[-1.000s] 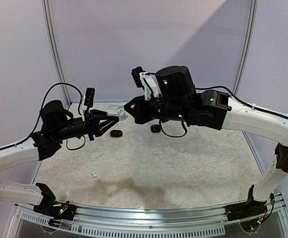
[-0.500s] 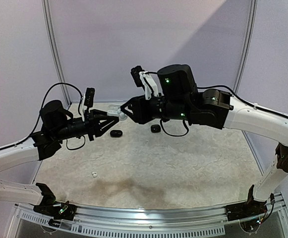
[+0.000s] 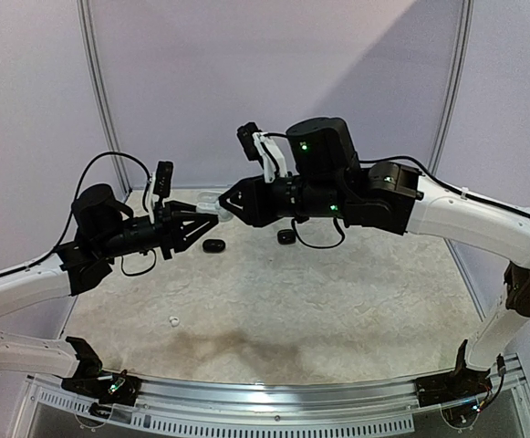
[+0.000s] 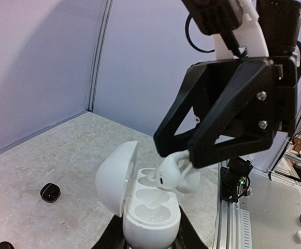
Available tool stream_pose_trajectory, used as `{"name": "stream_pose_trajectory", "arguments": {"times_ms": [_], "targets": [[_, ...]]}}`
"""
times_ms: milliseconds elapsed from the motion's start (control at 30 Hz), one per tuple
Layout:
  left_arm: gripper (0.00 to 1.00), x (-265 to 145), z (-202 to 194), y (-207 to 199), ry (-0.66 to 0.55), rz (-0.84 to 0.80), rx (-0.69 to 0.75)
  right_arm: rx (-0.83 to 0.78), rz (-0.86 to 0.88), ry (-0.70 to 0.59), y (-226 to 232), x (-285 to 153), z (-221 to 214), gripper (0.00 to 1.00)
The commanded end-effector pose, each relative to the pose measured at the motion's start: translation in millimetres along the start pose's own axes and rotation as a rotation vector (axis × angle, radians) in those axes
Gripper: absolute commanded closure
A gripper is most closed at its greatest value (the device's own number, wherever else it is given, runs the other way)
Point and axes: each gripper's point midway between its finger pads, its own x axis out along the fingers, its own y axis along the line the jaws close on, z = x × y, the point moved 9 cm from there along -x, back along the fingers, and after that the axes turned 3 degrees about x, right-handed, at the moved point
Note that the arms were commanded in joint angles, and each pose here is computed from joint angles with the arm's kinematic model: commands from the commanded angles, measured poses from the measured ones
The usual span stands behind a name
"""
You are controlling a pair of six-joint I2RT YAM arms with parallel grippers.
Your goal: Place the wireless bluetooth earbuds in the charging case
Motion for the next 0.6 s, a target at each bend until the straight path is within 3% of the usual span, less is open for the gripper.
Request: {"name": "stream_pose_trajectory", "arguments": {"times_ms": [0, 67, 267, 567], "targets": [[1.0, -1, 6, -8, -0.021, -0.028, 0.03, 0.02, -0.001, 0.033, -3, 11, -4, 0.75], [1.0, -1, 5, -8, -0.02, -0.028, 0.028, 0.021, -0.005, 0.038, -4, 12, -5, 0.77], [1.0, -1, 6, -8, -0.022, -0.027, 0.032, 0.015, 0.047, 0.051, 1, 11, -5, 0.99], [1.0, -3, 0, -11, 0.009, -0.072, 0.053, -0.055, 0.057, 0.042, 4, -7, 4, 1.0]]}}
